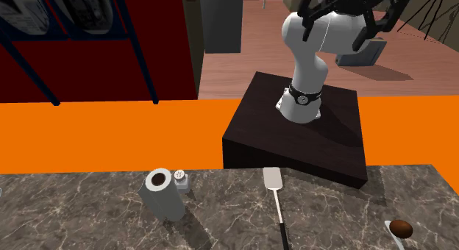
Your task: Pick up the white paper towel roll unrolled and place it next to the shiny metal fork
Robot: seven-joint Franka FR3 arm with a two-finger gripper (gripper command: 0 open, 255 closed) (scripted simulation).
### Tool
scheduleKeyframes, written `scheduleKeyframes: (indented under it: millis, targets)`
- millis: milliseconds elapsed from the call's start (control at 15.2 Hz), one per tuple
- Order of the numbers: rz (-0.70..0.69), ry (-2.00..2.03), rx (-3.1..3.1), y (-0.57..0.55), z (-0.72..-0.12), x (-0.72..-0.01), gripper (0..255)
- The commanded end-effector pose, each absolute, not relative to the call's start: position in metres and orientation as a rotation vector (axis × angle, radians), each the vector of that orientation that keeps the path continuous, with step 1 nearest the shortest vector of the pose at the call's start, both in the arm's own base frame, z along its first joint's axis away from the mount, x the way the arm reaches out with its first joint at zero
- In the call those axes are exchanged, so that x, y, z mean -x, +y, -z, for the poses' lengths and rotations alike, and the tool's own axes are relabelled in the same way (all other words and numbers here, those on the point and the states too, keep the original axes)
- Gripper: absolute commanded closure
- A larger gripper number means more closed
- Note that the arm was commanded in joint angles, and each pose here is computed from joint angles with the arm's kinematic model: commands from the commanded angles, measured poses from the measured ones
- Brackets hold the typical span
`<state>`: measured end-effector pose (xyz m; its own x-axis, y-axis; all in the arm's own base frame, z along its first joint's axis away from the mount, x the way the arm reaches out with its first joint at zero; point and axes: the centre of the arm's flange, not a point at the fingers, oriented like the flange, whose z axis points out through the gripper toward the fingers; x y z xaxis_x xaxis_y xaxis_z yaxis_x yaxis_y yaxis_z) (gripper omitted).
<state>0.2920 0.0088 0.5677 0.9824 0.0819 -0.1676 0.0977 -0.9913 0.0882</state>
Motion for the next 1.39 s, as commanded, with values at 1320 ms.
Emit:
scheduleKeyframes:
  millis: [1320]
  targets:
    - [0.151,0.145,-3.12,-0.168,-0.433,-0.438,0]
